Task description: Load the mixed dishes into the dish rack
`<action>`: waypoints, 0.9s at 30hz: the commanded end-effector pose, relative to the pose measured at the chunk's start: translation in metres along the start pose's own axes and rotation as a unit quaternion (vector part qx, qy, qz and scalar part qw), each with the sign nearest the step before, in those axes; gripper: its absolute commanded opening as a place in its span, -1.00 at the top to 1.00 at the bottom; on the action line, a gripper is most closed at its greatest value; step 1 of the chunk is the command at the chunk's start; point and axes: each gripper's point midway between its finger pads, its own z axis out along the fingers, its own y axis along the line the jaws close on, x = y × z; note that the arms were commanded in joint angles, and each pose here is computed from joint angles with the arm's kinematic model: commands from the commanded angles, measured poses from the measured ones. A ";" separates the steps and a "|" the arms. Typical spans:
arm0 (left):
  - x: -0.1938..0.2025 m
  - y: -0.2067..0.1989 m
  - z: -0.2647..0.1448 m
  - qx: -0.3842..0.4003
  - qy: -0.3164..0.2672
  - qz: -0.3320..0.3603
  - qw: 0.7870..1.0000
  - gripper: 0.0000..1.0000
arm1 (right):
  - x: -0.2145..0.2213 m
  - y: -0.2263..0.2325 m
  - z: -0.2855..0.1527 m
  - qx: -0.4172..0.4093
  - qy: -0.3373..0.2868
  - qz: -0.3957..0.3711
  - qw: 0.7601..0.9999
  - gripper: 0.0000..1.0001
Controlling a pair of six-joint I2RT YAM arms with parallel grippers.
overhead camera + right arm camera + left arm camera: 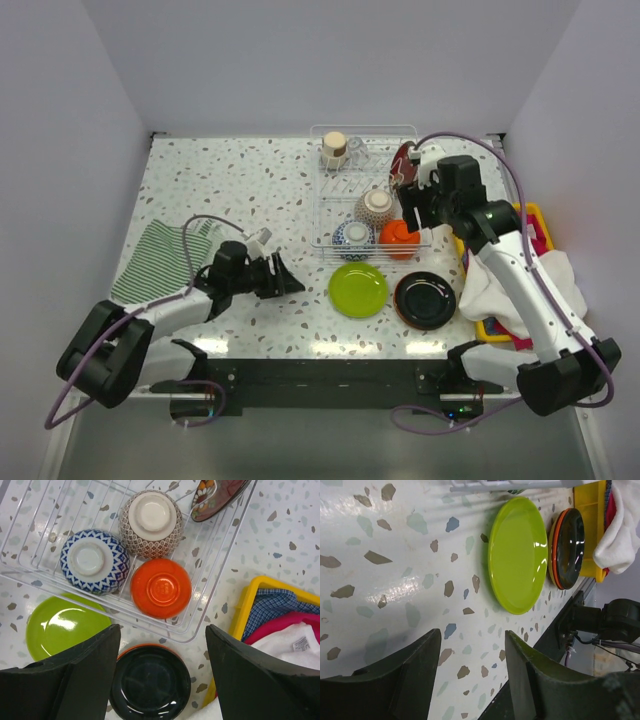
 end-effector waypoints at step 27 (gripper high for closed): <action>0.032 -0.026 0.086 -0.042 0.059 -0.079 0.994 0.01 | 0.046 -0.020 -0.035 0.033 -0.028 0.040 0.998 -0.51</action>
